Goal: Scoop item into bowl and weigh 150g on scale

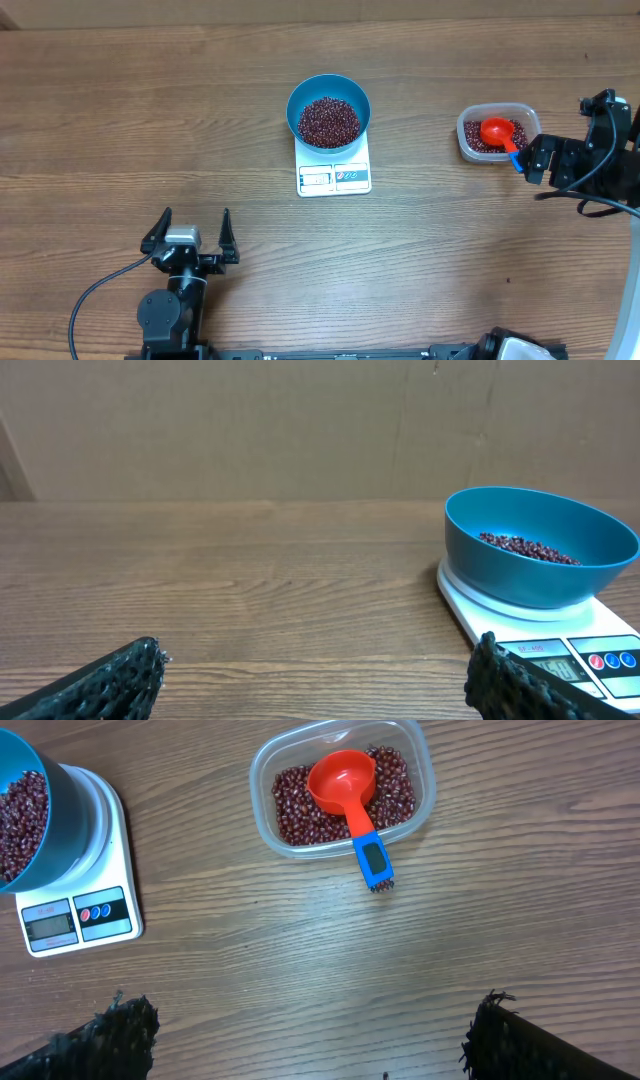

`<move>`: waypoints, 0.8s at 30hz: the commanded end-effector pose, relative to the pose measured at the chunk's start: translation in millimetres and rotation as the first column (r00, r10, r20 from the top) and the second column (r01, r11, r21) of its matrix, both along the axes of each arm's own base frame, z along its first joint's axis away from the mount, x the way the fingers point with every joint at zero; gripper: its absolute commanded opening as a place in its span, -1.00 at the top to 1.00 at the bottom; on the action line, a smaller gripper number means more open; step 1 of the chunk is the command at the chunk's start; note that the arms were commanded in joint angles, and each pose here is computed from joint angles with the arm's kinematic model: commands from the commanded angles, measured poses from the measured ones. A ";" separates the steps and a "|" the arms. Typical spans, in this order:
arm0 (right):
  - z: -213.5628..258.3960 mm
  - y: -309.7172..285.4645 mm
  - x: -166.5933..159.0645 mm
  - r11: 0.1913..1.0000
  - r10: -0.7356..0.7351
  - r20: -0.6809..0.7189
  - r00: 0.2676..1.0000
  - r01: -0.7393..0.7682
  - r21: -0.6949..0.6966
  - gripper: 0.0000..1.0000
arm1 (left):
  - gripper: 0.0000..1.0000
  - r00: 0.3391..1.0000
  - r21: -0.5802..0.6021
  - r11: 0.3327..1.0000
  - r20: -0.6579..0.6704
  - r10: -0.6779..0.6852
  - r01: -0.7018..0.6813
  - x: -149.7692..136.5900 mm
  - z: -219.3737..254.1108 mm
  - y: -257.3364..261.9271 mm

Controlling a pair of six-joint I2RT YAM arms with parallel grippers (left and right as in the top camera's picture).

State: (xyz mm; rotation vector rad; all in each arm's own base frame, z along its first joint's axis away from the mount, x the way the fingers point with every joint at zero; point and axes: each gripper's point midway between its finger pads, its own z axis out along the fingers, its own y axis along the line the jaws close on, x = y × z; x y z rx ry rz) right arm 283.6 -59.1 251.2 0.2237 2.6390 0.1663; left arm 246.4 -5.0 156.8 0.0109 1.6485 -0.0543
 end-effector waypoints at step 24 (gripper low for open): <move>53.6 11.4 10.6 0.998 0.055 0.248 0.967 -0.050 -0.029 -0.99 | -0.99 1.000 -0.010 1.000 0.005 0.011 -0.011 -0.3 0.1 2.4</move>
